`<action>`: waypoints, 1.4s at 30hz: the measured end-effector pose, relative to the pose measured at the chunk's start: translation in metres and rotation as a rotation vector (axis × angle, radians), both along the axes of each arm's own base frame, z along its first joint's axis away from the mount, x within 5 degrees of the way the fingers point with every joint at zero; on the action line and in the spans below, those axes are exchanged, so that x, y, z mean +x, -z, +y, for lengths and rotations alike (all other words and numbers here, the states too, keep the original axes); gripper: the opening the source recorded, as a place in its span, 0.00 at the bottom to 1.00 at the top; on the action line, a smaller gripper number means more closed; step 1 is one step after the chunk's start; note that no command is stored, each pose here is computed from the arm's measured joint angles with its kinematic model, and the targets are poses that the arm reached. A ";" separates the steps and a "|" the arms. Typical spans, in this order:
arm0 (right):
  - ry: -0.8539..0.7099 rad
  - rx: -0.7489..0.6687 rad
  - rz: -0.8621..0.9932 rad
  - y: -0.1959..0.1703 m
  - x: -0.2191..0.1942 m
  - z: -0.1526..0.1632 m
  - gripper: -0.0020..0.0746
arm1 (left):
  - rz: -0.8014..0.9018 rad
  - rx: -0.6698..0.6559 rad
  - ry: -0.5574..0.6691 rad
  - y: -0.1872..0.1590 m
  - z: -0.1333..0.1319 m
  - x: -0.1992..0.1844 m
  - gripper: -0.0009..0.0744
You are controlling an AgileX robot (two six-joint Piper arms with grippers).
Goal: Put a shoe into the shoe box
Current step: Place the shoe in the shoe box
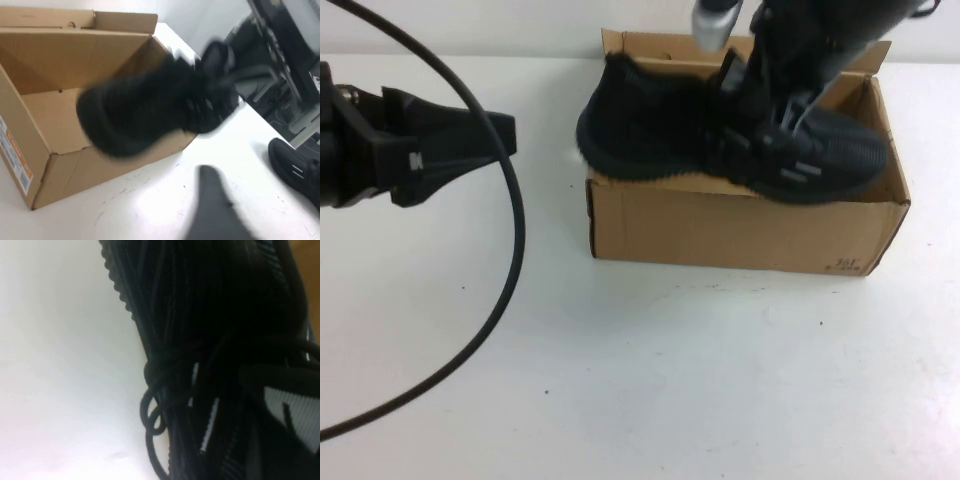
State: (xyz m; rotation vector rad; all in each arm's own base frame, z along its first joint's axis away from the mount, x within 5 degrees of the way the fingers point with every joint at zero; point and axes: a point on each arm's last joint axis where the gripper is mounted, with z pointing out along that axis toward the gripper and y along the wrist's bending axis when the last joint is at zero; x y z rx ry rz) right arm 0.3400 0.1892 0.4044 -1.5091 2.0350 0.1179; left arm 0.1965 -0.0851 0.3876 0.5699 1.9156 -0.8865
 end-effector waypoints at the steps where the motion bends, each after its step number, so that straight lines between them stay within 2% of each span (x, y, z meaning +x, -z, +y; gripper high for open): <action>1: 0.013 0.004 -0.020 -0.002 0.009 -0.004 0.05 | 0.002 0.000 -0.003 0.000 0.000 0.000 0.43; 5: 0.059 0.008 -0.059 0.002 0.046 -0.016 0.05 | 0.005 -0.001 -0.006 0.000 0.000 0.000 0.13; 9: 0.059 -0.016 -0.072 0.020 0.076 -0.022 0.05 | 0.005 -0.001 -0.006 0.000 0.000 0.000 0.03; 16: 0.042 -0.052 -0.028 0.062 0.108 -0.017 0.05 | 0.010 0.000 0.005 0.001 0.000 -0.001 0.01; 30: 0.064 -0.102 -0.026 0.105 0.135 -0.013 0.07 | 0.023 0.030 0.036 0.003 -0.001 -0.003 0.01; 33: 0.082 -0.087 -0.063 0.103 0.138 -0.013 0.16 | 0.024 0.046 0.041 0.004 -0.001 -0.004 0.01; 38: 0.151 -0.050 -0.112 0.098 0.143 -0.013 0.43 | 0.032 0.050 0.057 0.005 -0.001 -0.005 0.01; 40: 0.172 -0.036 -0.118 0.096 0.144 -0.014 0.46 | 0.035 0.058 0.063 0.006 -0.001 -0.006 0.01; 42: 0.198 -0.015 -0.120 0.092 0.143 -0.014 0.45 | 0.035 0.077 0.066 0.007 -0.001 -0.006 0.01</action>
